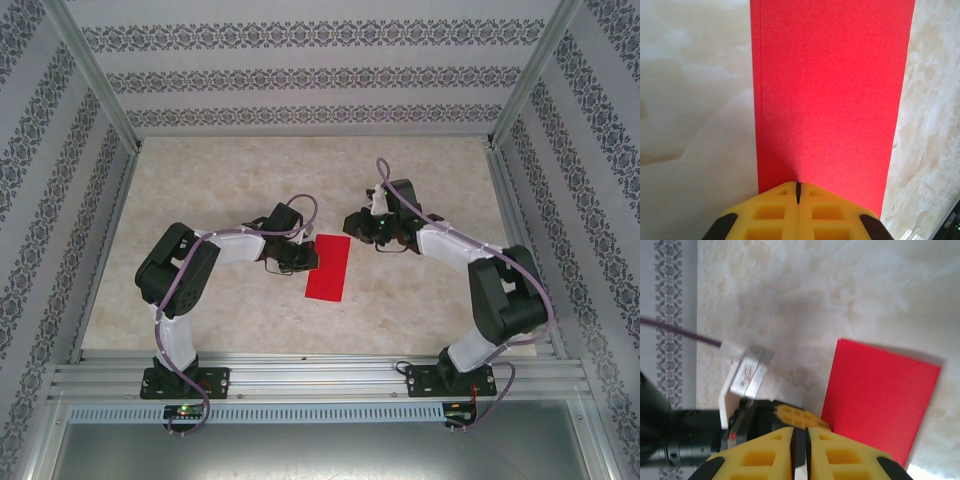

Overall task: Fold a paper plane with a square sheet of paper (pick it up from the middle)
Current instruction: Fold the square sheet of paper in half at the center of the table.

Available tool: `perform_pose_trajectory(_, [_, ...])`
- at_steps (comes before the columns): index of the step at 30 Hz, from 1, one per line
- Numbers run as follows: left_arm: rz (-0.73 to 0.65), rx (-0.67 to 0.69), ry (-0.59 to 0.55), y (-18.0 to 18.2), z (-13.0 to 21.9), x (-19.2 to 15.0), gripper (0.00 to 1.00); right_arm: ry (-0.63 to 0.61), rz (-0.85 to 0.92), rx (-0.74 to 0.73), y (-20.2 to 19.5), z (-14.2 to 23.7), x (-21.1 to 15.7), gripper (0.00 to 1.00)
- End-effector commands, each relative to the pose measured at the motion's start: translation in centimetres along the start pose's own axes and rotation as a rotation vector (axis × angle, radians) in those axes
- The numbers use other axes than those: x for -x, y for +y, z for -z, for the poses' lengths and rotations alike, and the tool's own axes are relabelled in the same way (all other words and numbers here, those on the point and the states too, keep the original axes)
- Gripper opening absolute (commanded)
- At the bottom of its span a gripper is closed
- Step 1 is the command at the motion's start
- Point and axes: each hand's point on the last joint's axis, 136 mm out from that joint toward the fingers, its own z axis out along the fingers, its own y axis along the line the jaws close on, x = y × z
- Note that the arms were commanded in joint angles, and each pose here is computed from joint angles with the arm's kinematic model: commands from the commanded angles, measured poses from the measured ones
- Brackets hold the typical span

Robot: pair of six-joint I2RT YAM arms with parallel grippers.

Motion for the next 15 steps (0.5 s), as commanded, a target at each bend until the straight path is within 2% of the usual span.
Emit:
perform_pose_trajectory(1, [0.061,0.116,0.094,3.1,-0.9,-3.3,0.00,0.034,-0.039,-0.034,-1.4,-1.0,-2.8,0.16])
perform_pose_trajectory(10, [0.072,0.115,0.098,3.5,-1.3,-3.5,0.00,0.055,-0.063,-0.031,-2.1,-1.7,-5.6,0.14])
perform_pose_trajectory(15, [0.075,0.130,0.101,3.9,-1.3,-3.7,0.00,0.107,-0.071,0.004,-2.0,-2.3,-7.2,0.13])
